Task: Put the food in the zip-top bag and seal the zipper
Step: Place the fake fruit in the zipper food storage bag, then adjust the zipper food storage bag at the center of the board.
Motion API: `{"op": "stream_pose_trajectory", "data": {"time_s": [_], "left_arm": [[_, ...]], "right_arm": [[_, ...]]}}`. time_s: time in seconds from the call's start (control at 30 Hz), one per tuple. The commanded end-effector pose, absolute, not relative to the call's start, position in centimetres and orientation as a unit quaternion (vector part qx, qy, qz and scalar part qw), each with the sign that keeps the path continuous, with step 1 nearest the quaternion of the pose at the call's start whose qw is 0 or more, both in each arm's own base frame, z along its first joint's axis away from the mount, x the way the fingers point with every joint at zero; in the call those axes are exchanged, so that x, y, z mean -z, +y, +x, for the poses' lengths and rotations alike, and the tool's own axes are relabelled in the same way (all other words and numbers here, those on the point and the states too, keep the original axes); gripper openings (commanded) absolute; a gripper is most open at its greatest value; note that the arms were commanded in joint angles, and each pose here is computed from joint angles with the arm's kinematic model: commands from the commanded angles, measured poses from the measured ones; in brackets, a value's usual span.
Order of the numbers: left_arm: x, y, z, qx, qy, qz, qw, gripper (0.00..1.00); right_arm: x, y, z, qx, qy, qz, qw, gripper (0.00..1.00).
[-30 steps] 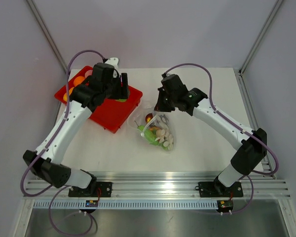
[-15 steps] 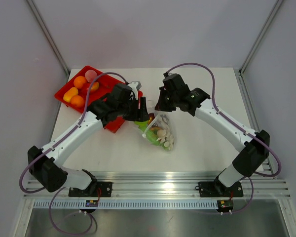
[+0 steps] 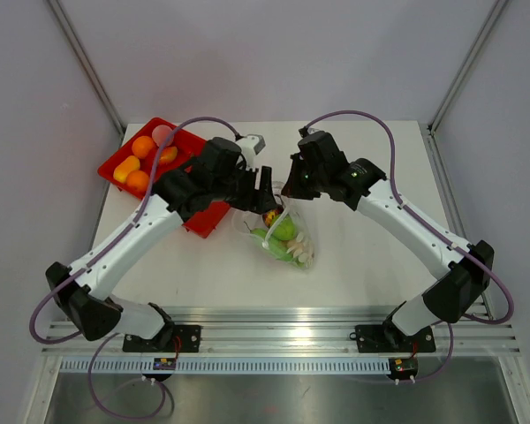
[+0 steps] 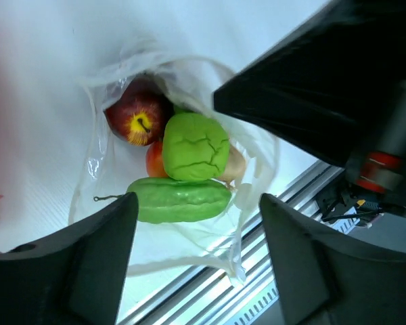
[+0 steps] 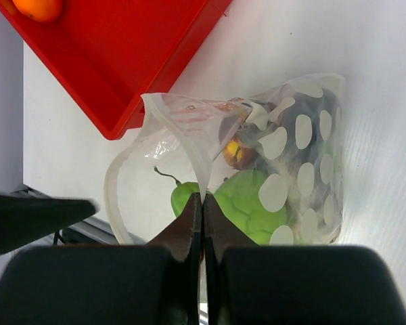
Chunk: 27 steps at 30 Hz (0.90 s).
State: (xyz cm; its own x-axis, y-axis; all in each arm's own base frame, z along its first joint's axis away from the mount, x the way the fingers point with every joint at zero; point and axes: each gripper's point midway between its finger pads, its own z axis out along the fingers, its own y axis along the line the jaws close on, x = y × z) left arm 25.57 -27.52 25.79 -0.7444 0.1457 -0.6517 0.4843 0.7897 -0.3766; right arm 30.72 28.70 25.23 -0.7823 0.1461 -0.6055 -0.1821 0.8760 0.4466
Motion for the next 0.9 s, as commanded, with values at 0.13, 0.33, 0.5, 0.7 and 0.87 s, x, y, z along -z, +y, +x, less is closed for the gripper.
{"op": "stream_pose_trajectory", "data": {"time_s": [0.13,0.33,0.5,0.7,0.87], "left_arm": [[-32.9,-23.1,25.7,0.257,0.852,0.159,0.427,0.35],[-24.4,-20.1,26.8,0.166,0.909,0.122,0.361,0.95],[-19.8,-21.8,26.6,0.191,0.920,0.126,0.317,0.92],[-18.2,-24.1,26.9,0.225,0.923,0.121,0.287,0.47],[-21.7,-26.8,26.8,0.308,0.898,0.111,0.294,0.00]], "right_arm": [[-27.2,28.0,30.1,-0.255,0.900,-0.012,0.353,0.02],[-27.5,27.7,29.6,-0.252,0.902,-0.024,0.349,0.03],[-27.4,27.6,29.5,-0.250,0.903,-0.024,0.348,0.03],[-28.5,28.4,29.9,-0.255,0.901,-0.041,0.348,0.11],[-32.2,28.8,31.1,-0.253,0.885,-0.078,0.383,0.48]]}}
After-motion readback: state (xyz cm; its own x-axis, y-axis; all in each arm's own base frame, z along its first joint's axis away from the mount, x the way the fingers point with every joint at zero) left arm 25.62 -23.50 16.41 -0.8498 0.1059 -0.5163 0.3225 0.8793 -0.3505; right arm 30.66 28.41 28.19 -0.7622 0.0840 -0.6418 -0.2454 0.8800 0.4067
